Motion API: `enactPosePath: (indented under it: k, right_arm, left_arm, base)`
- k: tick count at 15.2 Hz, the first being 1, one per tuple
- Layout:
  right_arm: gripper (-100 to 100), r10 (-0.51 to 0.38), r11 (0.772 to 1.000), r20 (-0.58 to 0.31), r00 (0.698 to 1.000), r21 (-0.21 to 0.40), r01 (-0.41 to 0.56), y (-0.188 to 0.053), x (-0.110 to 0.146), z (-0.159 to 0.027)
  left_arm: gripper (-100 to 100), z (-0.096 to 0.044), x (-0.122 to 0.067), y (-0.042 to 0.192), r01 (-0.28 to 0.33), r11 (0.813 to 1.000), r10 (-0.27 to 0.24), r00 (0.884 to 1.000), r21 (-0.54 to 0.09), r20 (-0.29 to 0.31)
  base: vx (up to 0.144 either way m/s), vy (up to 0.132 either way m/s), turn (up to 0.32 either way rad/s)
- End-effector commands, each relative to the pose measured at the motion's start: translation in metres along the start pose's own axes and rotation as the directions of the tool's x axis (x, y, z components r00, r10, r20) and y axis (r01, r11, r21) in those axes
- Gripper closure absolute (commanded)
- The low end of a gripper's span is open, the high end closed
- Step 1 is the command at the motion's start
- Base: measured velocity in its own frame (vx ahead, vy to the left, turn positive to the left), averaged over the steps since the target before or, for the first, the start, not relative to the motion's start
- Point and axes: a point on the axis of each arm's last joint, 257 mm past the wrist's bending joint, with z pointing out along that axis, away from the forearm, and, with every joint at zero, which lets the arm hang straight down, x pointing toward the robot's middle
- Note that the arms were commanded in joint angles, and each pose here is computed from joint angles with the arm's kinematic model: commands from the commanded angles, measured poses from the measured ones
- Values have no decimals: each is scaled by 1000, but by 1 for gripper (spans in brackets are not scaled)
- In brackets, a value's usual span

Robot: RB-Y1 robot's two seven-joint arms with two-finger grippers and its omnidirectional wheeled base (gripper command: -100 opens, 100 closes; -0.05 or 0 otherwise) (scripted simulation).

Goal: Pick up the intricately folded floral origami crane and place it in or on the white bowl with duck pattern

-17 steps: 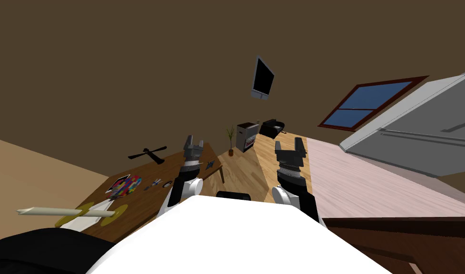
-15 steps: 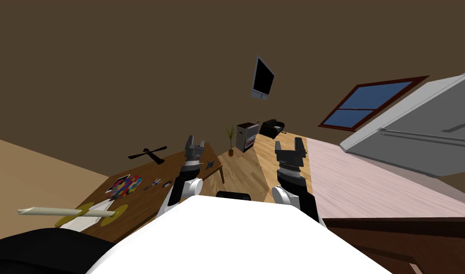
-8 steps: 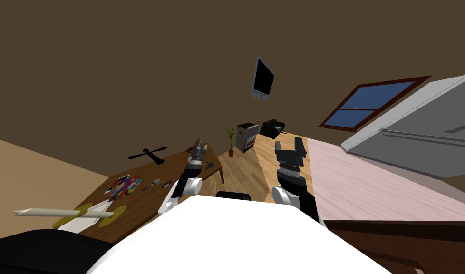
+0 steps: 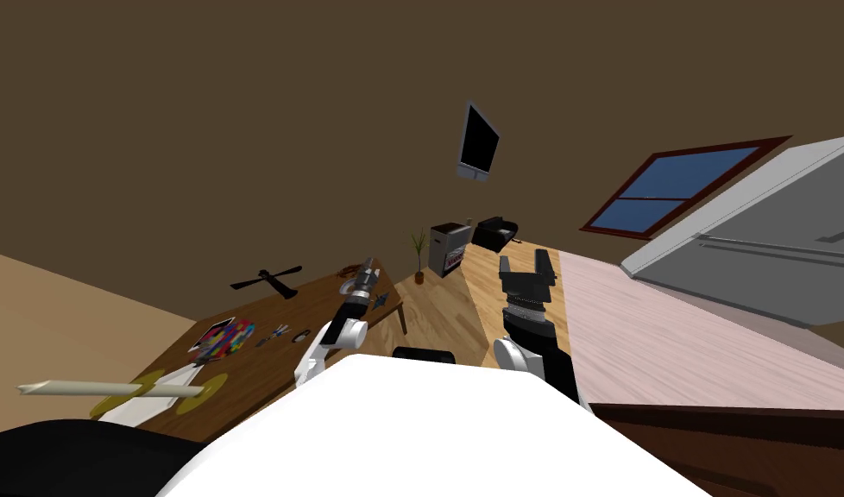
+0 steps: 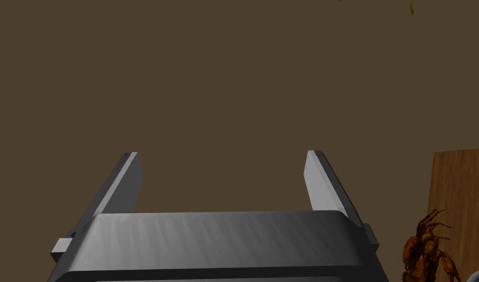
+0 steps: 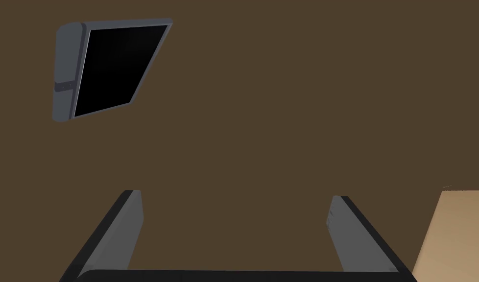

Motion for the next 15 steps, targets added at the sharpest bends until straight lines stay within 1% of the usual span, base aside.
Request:
enactPosePath:
  k: [1, 2, 3, 4, 5, 6, 7, 8, 9, 10, 11, 12, 13, 14, 15]
  right_arm:
    - [0, 0, 1000, 0, 1000, 0, 0, 0, 0, 0]
    - [0, 0, 1000, 0, 1000, 0, 0, 0, 0, 0]
    - [0, 0, 1000, 0, 1000, 0, 0, 0, 0, 0]
    - [0, 0, 1000, 0, 1000, 0, 0, 0, 0, 0]
    - [0, 0, 1000, 0, 1000, 0, 0, 0, 0, 0]
    - [0, 0, 1000, 0, 1000, 0, 0, 0, 0, 0]
    - [0, 0, 1000, 0, 1000, 0, 0, 0, 0, 0]
    - [0, 0, 1000, 0, 1000, 0, 0, 0, 0, 0]
    - [0, 0, 1000, 0, 1000, 0, 0, 0, 0, 0]
    - [0, 0, 1000, 0, 1000, 0, 0, 0, 0, 0]
    - [0, 0, 1000, 0, 1000, 0, 0, 0, 0, 0]
    - [0, 0, 1000, 0, 1000, 0, 0, 0, 0, 0]
    - [0, 0, 1000, 0, 1000, 0, 0, 0, 0, 0]
    - [0, 0, 1000, 0, 1000, 0, 0, 0, 0, 0]
    - [0, 0, 1000, 0, 1000, 0, 0, 0, 0, 0]
  left_arm:
    - [-100, 1, -4, 21, -10, 998, 10, 1000, -57, 2]
    - [-100, 2, -8, 38, -19, 994, 19, 1000, -104, 3]
    - [-100, 2, -8, 39, -19, 994, 19, 1000, -106, 3]
    - [-100, 3, -11, 56, -27, 988, 28, 1000, -150, 5]
    - [-100, 3, -11, 57, -27, 988, 28, 1000, -155, 5]
    - [-100, 2, -15, 75, -34, 978, 36, 999, -203, 7]
    - [-100, 2, -15, 75, -34, 978, 36, 999, -205, 7]
    - [-100, 1, -19, 94, -40, 966, 44, 999, -256, 9]
    - [-100, 1, -19, 94, -40, 966, 44, 999, -256, 9]
    - [-100, -1, -23, 112, -46, 952, 52, 999, -304, 11]
    - [-100, -1, -23, 113, -46, 951, 52, 999, -306, 11]
    - [-100, -3, -27, 130, -51, 934, 59, 998, -353, 13]
    - [-100, -4, -27, 131, -51, 933, 59, 998, -356, 14]
    - [-100, -6, -31, 147, -55, 915, 66, 998, -401, 15]
    - [-100, -7, -31, 149, -54, 913, 66, 998, -405, 16]
  base:
    - [21, -7, 8]
    - [22, -6, 8]
    - [20, -7, 10]
    - [21, -7, 8]
    - [19, -6, 6]
    - [18, -5, 10]
    - [16, -5, 9]
    - [19, -7, 8]
    - [20, -7, 3]
    - [18, -6, 11]
    - [18, -7, 8]
    - [21, -10, 9]
    - [21, -9, 9]
    - [21, -9, 10]
    - [19, -8, 6]
